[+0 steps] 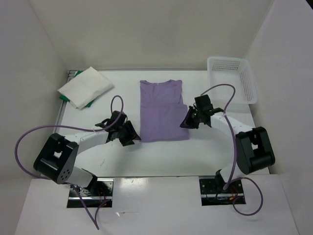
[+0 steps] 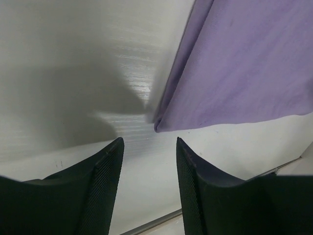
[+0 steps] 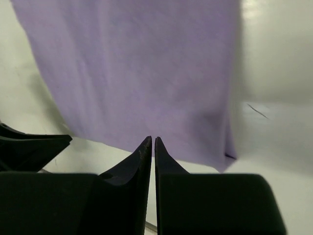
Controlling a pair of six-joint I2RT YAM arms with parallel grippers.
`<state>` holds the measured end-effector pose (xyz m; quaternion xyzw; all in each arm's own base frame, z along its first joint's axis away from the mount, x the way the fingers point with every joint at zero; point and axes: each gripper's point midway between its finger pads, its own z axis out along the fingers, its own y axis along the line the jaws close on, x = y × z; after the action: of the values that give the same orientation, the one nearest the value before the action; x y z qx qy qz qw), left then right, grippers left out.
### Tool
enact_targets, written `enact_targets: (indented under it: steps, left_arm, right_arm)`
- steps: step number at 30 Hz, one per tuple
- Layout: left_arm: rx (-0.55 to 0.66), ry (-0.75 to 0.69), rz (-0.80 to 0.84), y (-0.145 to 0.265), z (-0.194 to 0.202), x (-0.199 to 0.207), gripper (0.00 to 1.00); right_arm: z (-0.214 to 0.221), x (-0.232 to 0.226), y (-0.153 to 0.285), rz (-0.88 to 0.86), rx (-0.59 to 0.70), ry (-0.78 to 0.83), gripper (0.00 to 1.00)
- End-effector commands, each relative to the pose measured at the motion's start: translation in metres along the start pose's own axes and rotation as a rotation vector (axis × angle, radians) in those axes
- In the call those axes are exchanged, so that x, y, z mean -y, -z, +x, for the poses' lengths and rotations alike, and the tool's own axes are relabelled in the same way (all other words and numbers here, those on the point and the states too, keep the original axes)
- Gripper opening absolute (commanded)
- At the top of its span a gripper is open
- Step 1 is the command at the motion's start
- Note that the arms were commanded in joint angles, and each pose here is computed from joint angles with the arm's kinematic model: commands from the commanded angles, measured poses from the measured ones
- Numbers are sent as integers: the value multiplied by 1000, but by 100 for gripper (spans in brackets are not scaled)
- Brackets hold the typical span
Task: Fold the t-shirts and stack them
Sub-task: Grab one side of the 2/3 rectangular tshirt with both arms
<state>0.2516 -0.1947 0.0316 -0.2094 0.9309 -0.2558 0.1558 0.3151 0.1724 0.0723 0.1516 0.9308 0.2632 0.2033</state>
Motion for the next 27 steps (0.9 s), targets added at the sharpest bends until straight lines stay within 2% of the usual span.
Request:
enact_targets:
  steps: [1, 7, 9, 14, 16, 19, 20, 23, 27]
  left_arm:
    - [-1, -41, 59, -3, -6, 17, 56]
    - [-47, -49, 39, -15, -2, 13, 56]
    - [-53, -47, 30, -17, 0, 11, 51]
    - [-53, -47, 30, -18, 1, 8, 46]
    - [-59, -44, 23, -18, 2, 7, 46]
    - [-54, -47, 30, -18, 1, 8, 46]
    - [-53, -47, 30, -18, 1, 8, 46]
    - [-59, -44, 23, -20, 2, 6, 45]
    - [-64, -53, 16, -22, 3, 4, 45]
  right_arm:
    - [-16, -1, 20, -26, 114, -26, 9]
    - [10, 40, -2, 78, 57, -93, 8]
    - [17, 50, -5, 112, 52, -129, 8]
    - [25, 62, -5, 147, 55, -145, 9]
    - [26, 63, -5, 154, 48, -147, 12]
    - [25, 63, 5, 161, 76, -153, 26]
    - [25, 64, 9, 168, 82, -153, 35]
    - [16, 62, 24, 157, 149, -169, 49]
    - [27, 74, 15, 177, 104, -189, 50]
